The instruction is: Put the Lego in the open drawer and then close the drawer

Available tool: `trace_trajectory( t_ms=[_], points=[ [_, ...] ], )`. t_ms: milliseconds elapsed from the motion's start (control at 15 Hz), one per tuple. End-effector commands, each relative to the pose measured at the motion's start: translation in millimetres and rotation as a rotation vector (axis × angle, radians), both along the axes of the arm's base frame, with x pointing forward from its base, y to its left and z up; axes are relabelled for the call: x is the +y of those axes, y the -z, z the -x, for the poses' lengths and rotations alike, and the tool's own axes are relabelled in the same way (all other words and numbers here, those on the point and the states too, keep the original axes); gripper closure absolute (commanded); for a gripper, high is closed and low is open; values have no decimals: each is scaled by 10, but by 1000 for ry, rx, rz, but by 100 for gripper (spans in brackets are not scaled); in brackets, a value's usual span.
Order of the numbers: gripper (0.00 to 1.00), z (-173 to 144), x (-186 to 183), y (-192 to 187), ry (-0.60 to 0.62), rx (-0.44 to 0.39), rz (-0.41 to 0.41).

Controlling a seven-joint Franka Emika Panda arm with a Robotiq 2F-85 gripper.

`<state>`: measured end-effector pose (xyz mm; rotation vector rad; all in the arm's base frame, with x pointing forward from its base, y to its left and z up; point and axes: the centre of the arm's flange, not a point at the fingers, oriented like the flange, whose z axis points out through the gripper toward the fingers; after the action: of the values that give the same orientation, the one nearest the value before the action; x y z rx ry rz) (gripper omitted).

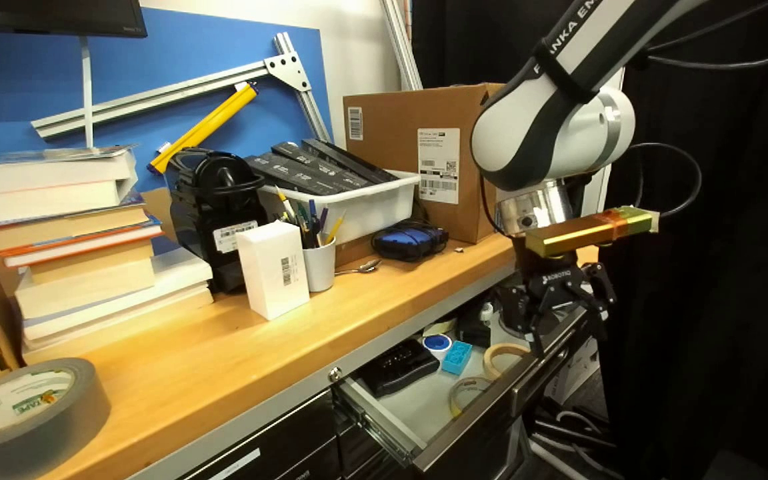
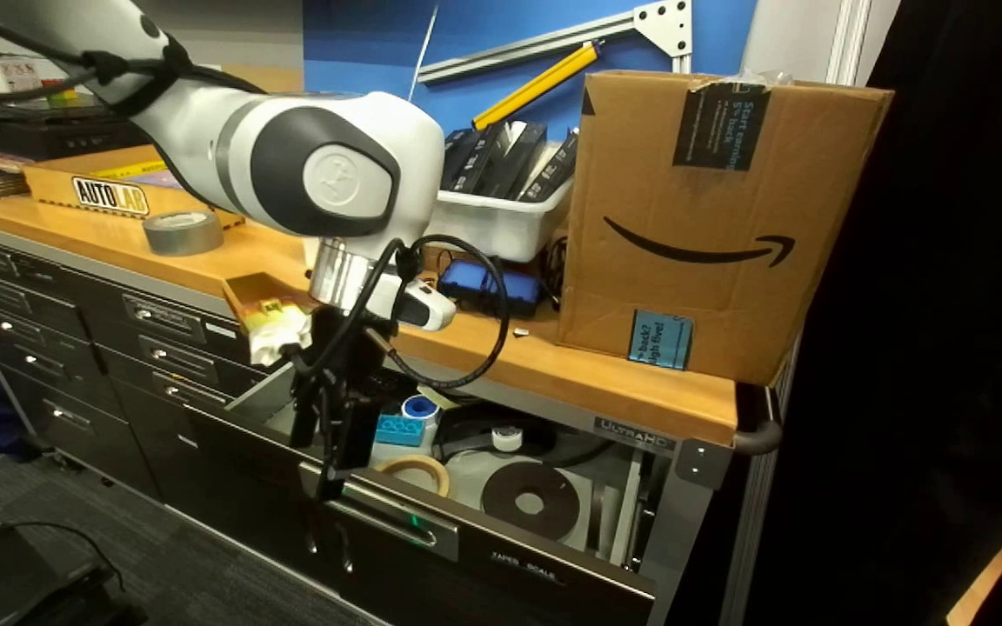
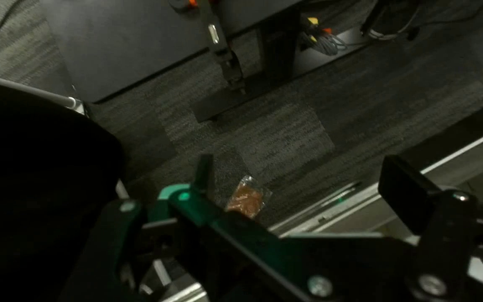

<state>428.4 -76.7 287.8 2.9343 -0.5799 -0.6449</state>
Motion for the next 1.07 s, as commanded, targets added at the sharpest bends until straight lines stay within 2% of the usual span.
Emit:
trace_trajectory(
  t_ms=[0, 133, 267, 667, 1000],
  points=[
    [0, 118, -20, 353, 2, 85, 54],
    [0, 175, -16, 554, 18, 108, 78],
    [0, 199, -5, 699, 51, 86, 116],
    [0, 96, 91, 880, 126, -77, 252],
    [0, -136, 360, 949, 138, -178, 388]
  ],
)
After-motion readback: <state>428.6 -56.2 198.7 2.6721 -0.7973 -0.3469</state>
